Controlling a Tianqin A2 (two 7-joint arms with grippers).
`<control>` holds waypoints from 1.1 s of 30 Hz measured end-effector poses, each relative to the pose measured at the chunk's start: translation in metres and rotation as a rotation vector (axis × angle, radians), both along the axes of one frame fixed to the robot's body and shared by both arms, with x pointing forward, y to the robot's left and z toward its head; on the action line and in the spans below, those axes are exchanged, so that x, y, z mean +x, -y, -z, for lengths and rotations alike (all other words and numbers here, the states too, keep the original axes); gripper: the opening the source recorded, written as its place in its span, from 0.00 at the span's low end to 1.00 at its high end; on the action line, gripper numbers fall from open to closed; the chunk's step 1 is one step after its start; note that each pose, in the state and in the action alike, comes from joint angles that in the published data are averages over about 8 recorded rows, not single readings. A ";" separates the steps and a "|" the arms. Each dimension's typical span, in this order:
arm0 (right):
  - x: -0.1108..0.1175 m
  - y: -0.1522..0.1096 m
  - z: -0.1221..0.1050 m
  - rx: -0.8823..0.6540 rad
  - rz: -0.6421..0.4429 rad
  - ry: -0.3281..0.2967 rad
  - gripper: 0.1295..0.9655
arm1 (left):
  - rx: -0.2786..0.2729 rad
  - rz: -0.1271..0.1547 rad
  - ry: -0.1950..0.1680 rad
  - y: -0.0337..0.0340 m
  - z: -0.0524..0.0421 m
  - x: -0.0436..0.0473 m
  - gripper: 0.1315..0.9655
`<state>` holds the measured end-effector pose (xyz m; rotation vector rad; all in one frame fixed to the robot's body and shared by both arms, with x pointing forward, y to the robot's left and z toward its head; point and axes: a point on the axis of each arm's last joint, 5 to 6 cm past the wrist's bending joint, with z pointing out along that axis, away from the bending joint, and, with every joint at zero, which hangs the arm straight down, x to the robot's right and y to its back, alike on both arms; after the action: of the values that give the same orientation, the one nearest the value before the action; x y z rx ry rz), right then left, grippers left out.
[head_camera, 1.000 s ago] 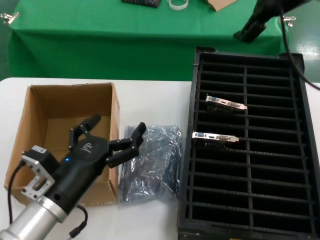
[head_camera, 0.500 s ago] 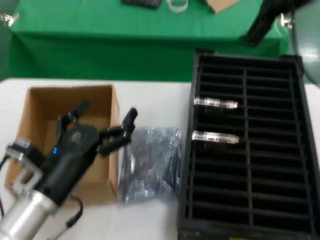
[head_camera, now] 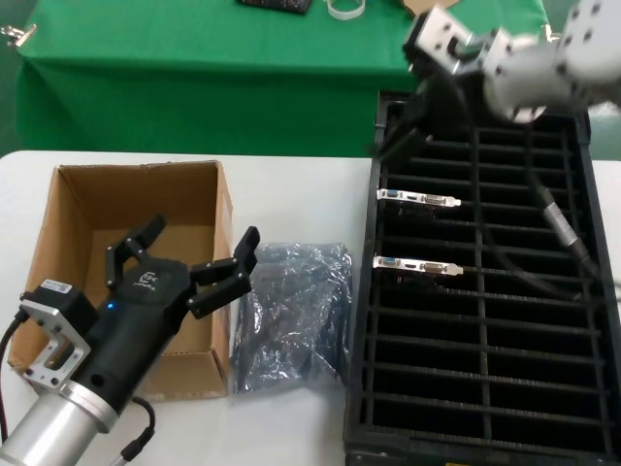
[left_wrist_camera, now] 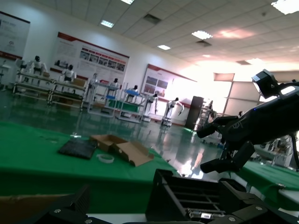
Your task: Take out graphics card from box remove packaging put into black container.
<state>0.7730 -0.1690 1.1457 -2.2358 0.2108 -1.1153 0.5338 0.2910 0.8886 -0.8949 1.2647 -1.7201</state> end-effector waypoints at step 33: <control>-0.094 0.012 0.217 0.648 0.132 0.071 1.00 | 0.110 -0.213 -0.139 0.0061 0.0204 -0.0145 1.00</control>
<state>0.6787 -0.1811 0.9285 -1.6208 0.6042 -1.0075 0.5192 0.2849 0.8682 -1.0584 1.2909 -1.4294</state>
